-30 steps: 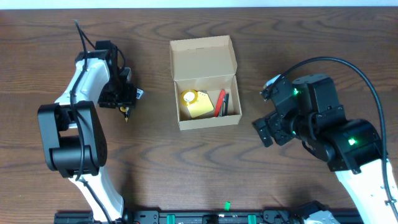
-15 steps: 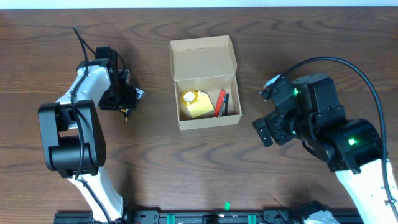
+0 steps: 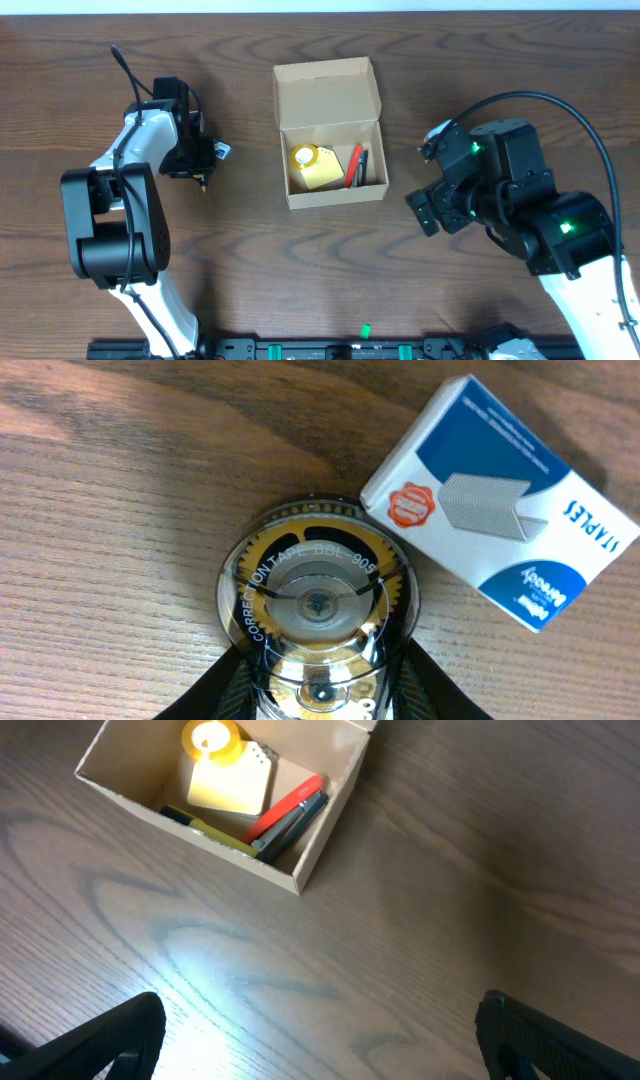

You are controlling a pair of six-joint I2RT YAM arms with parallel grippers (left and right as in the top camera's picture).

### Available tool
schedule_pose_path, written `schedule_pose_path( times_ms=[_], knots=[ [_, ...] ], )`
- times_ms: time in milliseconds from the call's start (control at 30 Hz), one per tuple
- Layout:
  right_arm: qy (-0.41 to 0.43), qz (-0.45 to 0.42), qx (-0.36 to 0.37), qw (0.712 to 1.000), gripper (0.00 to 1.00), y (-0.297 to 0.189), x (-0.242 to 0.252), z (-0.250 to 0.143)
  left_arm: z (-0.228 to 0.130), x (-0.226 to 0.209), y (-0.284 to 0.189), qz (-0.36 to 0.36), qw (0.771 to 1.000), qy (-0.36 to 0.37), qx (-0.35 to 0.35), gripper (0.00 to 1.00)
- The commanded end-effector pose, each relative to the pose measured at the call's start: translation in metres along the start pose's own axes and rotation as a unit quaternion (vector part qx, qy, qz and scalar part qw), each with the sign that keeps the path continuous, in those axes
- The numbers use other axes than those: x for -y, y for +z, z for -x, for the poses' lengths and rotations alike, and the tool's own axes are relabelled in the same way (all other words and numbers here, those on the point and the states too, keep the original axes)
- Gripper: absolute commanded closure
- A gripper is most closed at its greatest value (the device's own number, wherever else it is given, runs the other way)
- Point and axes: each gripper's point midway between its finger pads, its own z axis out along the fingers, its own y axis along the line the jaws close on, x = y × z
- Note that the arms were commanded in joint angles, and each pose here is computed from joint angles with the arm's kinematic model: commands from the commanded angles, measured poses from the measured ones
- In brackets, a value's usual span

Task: Pack container
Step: 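Grasp the correction tape dispenser with the left gripper, then lift the correction tape with the left gripper and carry it over the box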

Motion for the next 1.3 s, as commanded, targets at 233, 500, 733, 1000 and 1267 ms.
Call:
schedule_pose_path(
  times_ms=[233, 500, 733, 1000, 1267],
  knots=[
    [0.007, 0.004, 0.002, 1.0, 0.01, -0.001, -0.002, 0.0, 0.032, 0.004, -0.046, -0.003, 0.997, -0.002, 0.075, 0.94],
    [0.007, 0.004, 0.002, 1.0, 0.01, -0.001, -0.002, 0.0, 0.07, 0.066, -0.164, -0.029, 0.958, 0.171, 0.228, 0.95],
    [0.007, 0.004, 0.002, 1.0, 0.01, -0.001, -0.002, 0.0, 0.072, 0.149, -0.188, -0.056, 0.877, 0.383, 0.285, 0.95],
    [0.007, 0.004, 0.002, 1.0, 0.01, -0.001, -0.002, 0.0, 0.073, 0.219, -0.166, -0.124, 0.835, 0.443, 0.301, 0.95],
    [0.007, 0.004, 0.002, 1.0, 0.01, -0.001, -0.002, 0.0, 0.053, 0.236, -0.155, -0.116, 0.796, 0.526, 0.278, 0.95]
  ],
)
